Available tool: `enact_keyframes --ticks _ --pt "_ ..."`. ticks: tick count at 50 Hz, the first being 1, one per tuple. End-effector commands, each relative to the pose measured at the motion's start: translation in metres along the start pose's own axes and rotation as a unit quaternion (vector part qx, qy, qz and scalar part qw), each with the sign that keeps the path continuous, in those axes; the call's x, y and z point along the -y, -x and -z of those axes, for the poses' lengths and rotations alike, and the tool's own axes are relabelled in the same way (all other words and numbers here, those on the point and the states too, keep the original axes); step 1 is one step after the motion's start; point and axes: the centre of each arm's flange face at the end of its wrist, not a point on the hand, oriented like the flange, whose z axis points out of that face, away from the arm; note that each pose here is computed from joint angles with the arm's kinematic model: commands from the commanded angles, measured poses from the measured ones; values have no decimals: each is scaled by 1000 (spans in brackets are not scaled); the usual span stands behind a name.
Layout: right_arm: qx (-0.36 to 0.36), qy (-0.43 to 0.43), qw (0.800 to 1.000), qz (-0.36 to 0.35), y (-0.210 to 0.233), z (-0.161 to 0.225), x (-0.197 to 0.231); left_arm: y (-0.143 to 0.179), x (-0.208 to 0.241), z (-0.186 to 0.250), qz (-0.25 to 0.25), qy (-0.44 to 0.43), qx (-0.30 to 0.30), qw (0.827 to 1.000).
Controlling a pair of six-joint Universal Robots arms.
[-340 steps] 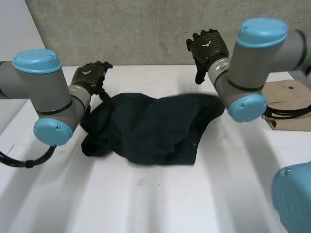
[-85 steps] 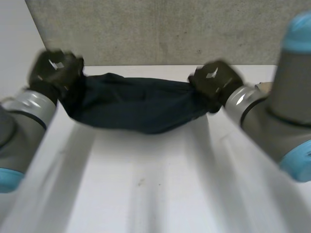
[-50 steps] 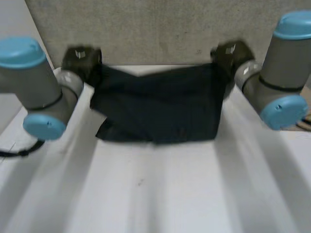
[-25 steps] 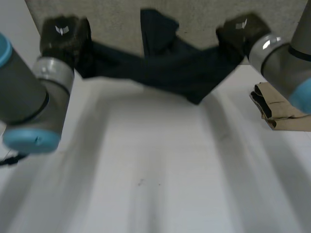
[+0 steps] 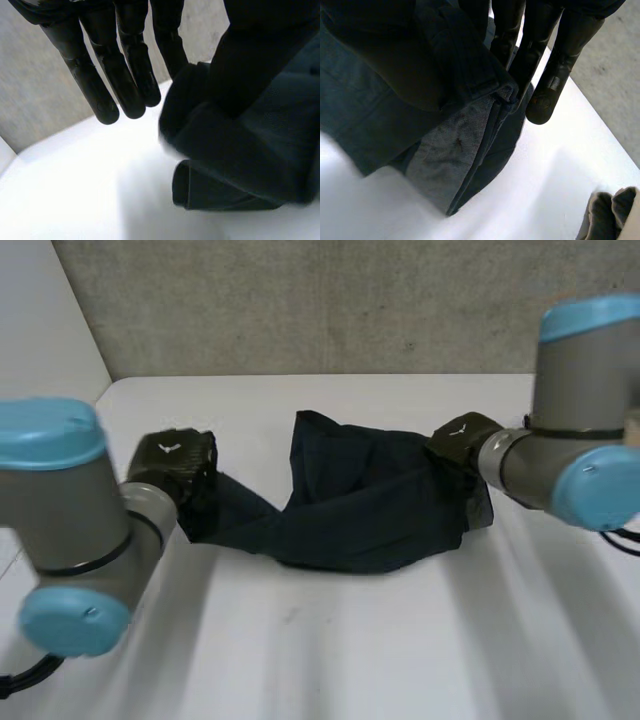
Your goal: Fold the laundry.
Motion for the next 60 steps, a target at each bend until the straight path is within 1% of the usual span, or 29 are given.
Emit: enact_keyframes --ticks 1,4,8,12,13,15,19,20,23,25,26,29,30,33,34,38,46,52,60 --pt "-83 -73 992 -55 -10 -45 -1 -7 -14 -49 -1 2 5 1000" --pt "-102 -93 989 -60 -15 -49 2 -1 -8 -60 1 -11 15 1000" --pt "-118 -106 986 -61 -21 -47 9 3 -4 -62 2 -17 20 1000" --pt "-131 -122 982 -65 -32 -26 24 1 0 -53 3 -20 15 1000" --pt "-138 -129 980 -65 -38 -13 31 3 4 -50 3 -25 16 1000" --pt "-139 -133 979 -65 -42 0 35 9 20 -34 6 -46 18 999" --pt "-136 -138 979 -62 -42 29 41 13 35 -13 9 -75 14 997" --pt "-130 -132 981 -62 -37 39 38 12 38 -8 8 -80 9 997" --pt "-112 -116 985 -61 -27 48 28 11 36 10 2 -84 -25 996" --pt "-88 -101 989 -63 -15 56 16 13 30 17 -4 -78 -42 996" --pt "-80 -97 990 -63 -11 59 13 15 21 21 -17 -70 -60 996" --pt "-41 -85 993 -68 7 70 -2 17 10 27 -43 -61 -87 993" --pt "-31 -81 994 -70 11 71 -6 17 2 27 -61 -58 -99 991" --pt "-7 -74 994 -82 27 69 -21 19 -6 26 -87 -57 -106 989" --pt "-5 -77 993 -87 29 68 -24 21 -10 22 -99 -56 -102 988" --pt "-9 -96 990 -105 37 61 -35 23 -31 7 -118 -34 -99 987" --pt "-14 -103 989 -104 54 23 -60 29 -55 -28 -125 -23 -87 988" --pt "-18 -114 988 -99 57 7 -65 29 -61 -46 -126 -25 -85 988" --pt "-18 -111 989 -99 59 -8 -70 26 -65 -61 -128 -24 -79 988"
